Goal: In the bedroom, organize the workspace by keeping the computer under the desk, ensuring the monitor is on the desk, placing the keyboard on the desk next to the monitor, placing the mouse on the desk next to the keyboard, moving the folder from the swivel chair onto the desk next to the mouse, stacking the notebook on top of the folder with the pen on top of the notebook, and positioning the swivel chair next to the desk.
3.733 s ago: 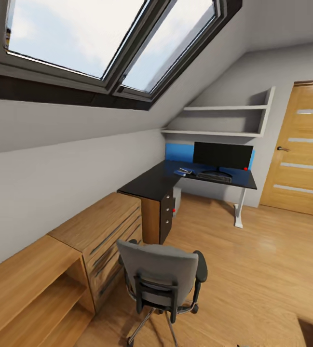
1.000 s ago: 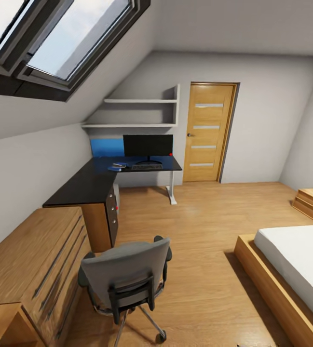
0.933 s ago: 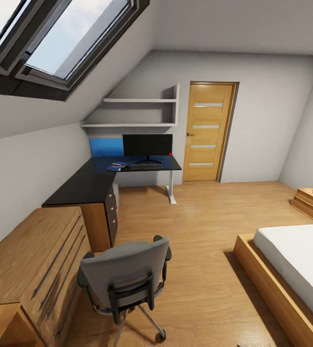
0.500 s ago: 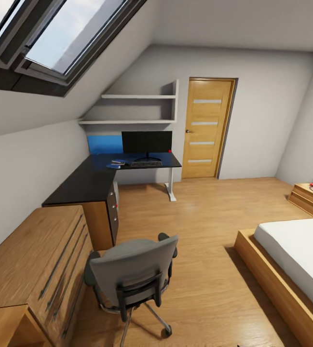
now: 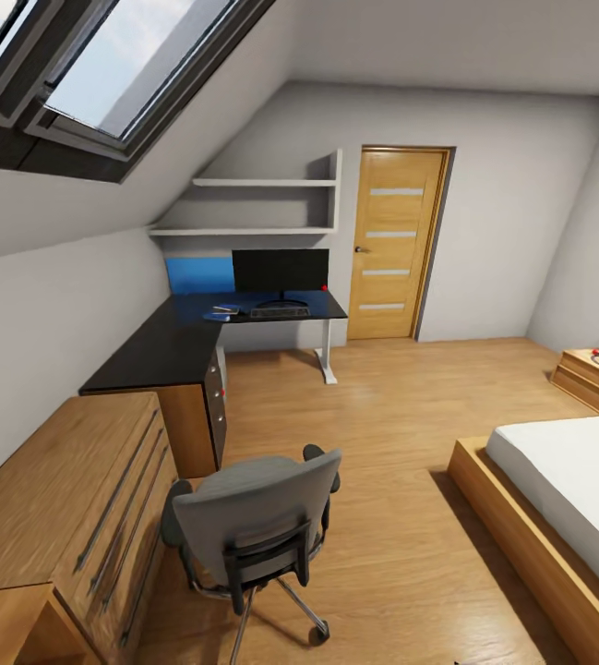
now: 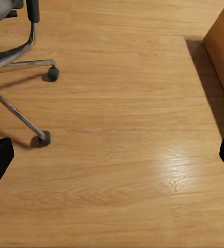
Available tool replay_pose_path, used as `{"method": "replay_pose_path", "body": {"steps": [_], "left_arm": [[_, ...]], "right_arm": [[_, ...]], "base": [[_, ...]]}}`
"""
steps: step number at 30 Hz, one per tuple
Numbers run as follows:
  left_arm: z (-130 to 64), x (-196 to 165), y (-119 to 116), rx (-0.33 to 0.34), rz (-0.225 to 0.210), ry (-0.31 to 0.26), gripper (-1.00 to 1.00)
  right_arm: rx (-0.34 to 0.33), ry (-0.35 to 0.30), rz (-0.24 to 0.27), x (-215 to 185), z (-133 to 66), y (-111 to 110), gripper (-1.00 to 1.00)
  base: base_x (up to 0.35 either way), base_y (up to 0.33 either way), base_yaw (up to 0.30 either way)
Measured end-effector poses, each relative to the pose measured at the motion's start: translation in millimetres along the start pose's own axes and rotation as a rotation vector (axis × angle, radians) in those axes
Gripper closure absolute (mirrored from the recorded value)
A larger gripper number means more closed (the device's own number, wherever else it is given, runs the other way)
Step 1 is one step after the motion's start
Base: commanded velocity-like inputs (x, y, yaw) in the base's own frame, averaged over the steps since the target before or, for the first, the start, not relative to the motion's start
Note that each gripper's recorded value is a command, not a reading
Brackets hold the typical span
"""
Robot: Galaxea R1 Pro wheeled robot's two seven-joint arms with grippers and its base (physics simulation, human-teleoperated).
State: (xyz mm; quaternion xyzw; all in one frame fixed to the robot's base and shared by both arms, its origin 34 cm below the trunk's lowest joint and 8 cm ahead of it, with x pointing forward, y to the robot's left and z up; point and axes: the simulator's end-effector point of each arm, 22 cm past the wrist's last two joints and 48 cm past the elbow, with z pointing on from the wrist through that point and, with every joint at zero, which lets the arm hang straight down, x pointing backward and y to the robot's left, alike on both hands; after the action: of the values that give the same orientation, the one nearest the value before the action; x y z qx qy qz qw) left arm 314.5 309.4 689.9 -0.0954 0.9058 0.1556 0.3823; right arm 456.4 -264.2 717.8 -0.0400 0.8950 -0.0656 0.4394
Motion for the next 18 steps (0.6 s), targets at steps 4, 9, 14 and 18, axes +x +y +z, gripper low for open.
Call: {"method": "replay_pose_path", "body": {"steps": [4,9,14,18], "left_arm": [[2.7,1.8,-1.1,-0.003,-0.002,0.005,-1.0],[6.5,3.1,0.3,-0.013,-0.005,0.006,-1.0],[9.4,5.4,-1.5,-0.02,-0.015,0.01,-1.0],[9.7,6.9,-11.8,-0.012,-0.026,0.013,-1.0]], "right_arm": [[0.003,0.019,-0.003,9.0,0.4,-1.3,-1.0],[0.003,0.044,-0.008,21.5,0.0,-1.8,-1.0],[0.003,0.048,-0.009,24.9,3.1,-1.4,-1.0],[0.004,0.049,-0.009,27.1,5.9,-1.4,-1.0]], "base": [[0.0,0.0,0.0],[0.0,0.0,0.0],[0.0,0.0,0.0],[0.0,0.0,0.0]]}}
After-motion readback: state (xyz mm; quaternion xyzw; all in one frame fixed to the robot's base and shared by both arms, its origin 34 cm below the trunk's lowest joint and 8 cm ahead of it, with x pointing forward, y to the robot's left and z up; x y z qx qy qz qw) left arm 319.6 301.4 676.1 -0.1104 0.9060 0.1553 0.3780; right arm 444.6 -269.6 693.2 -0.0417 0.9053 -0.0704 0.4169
